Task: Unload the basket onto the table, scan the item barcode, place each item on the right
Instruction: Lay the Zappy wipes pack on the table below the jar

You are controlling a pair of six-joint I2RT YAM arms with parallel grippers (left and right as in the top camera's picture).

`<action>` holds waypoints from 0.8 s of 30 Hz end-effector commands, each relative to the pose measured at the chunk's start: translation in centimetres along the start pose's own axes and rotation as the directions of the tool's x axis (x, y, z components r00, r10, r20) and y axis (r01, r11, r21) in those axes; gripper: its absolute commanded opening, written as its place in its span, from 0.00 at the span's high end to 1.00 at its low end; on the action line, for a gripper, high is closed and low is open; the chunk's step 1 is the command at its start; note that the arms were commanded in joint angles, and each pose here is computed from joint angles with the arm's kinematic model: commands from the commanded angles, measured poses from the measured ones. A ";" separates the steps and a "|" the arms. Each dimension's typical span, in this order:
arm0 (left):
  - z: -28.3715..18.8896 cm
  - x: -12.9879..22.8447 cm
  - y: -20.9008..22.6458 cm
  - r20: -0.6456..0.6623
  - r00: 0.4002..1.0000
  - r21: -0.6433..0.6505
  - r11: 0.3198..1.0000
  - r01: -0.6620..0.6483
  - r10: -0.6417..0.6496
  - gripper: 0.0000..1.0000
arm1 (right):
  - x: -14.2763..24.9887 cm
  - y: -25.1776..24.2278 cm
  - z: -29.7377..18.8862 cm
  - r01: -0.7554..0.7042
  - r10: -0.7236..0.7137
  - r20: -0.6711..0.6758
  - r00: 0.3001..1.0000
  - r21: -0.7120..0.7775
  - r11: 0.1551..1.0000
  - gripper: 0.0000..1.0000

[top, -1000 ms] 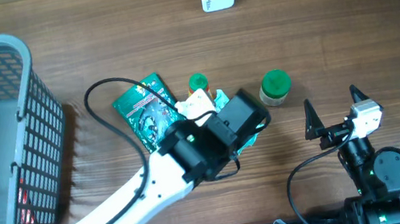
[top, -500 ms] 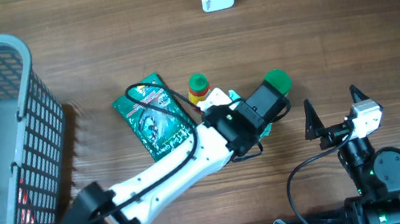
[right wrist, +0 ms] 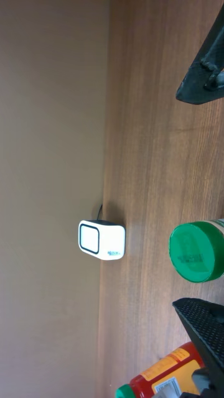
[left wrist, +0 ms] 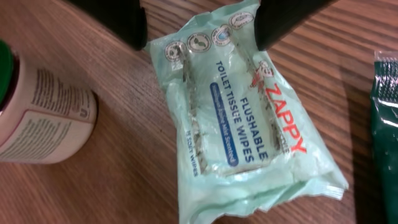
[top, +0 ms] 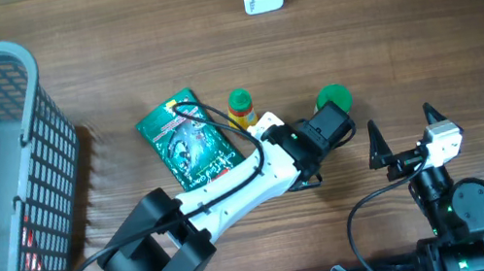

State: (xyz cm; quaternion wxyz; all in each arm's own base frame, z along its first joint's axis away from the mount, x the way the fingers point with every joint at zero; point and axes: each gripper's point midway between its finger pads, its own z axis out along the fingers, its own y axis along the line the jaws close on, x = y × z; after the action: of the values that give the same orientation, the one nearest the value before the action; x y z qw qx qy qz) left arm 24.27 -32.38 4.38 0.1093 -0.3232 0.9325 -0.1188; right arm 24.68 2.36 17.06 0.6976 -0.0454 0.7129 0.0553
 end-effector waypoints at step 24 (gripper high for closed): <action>-15.8 -9.4 2.1 0.428 0.836 0.002 0.925 -0.379 0.342 0.08 | -0.1 -0.1 0.0 0.013 -0.013 0.006 1.000 0.005 1.000 0.00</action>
State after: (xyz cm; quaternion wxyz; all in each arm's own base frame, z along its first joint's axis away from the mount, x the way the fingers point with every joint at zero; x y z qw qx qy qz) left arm 24.59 -24.30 17.62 0.2789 -0.1578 0.9436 -0.0833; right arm 24.68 2.36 17.06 0.6976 -0.0454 0.7129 0.0553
